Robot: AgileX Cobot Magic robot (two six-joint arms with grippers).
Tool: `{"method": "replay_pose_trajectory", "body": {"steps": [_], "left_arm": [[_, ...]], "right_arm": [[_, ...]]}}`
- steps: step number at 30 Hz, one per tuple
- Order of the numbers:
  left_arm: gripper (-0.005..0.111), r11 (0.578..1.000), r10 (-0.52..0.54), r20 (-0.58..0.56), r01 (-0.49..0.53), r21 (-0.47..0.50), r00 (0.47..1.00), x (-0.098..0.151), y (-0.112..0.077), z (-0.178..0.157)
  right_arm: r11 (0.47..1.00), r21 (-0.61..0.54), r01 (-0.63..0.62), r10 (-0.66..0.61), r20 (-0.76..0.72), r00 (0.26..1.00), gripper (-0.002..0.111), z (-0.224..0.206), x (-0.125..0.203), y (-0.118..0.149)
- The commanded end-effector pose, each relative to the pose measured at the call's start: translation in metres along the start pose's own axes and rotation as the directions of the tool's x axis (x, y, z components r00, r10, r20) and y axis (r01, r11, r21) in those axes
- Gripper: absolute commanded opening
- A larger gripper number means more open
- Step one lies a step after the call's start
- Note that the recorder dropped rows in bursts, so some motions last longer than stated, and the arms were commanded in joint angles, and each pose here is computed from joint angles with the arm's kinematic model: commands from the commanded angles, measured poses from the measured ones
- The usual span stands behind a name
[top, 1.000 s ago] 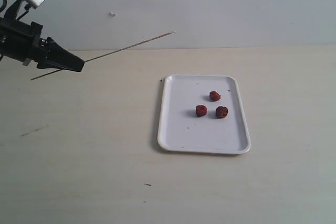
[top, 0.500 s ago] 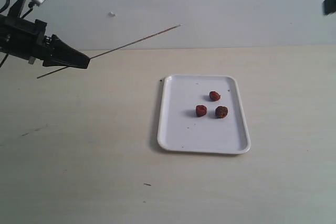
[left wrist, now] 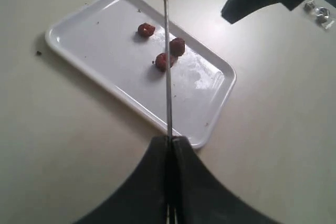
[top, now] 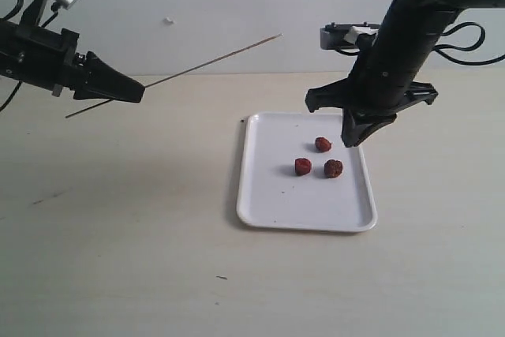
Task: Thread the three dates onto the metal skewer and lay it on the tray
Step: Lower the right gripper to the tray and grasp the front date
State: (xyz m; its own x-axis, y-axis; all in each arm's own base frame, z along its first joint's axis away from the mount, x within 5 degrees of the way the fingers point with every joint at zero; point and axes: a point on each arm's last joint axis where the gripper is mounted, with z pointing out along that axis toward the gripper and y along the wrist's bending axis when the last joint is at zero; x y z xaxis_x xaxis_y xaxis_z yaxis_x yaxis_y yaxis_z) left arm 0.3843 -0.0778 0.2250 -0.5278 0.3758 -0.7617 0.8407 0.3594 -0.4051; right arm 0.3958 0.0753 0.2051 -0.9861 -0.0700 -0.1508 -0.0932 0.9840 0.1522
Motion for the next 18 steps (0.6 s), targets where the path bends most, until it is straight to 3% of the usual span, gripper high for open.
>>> {"method": "replay_pose_trajectory", "body": {"steps": [1, 4, 7, 18], "left_arm": [[0.0, 1.0, -0.01, 0.004, 0.01, 0.004, 1.0, -0.003, -0.004, -0.001], [0.0, 0.99, -0.077, 0.006, 0.077, -0.115, 0.997, -0.002, 0.006, -0.001], [0.0, 0.978, -0.102, -0.017, 0.097, -0.183, 0.995, 0.001, 0.012, -0.002], [0.0, 0.979, -0.104, -0.011, 0.1, -0.18, 0.995, 0.0, 0.012, -0.002]], "right_arm": [[1.0, 0.015, 0.009, -0.009, -0.049, 0.999, 0.025, 0.015, -0.014, -0.002], [1.0, 0.012, 0.008, -0.007, -0.047, 0.999, 0.041, 0.025, -0.023, -0.003], [0.999, 0.032, -0.01, 0.011, -0.05, 0.999, 0.051, 0.033, -0.029, -0.005], [0.999, 0.043, -0.016, 0.02, -0.1, 0.995, 0.051, 0.067, -0.037, -0.01]]}}
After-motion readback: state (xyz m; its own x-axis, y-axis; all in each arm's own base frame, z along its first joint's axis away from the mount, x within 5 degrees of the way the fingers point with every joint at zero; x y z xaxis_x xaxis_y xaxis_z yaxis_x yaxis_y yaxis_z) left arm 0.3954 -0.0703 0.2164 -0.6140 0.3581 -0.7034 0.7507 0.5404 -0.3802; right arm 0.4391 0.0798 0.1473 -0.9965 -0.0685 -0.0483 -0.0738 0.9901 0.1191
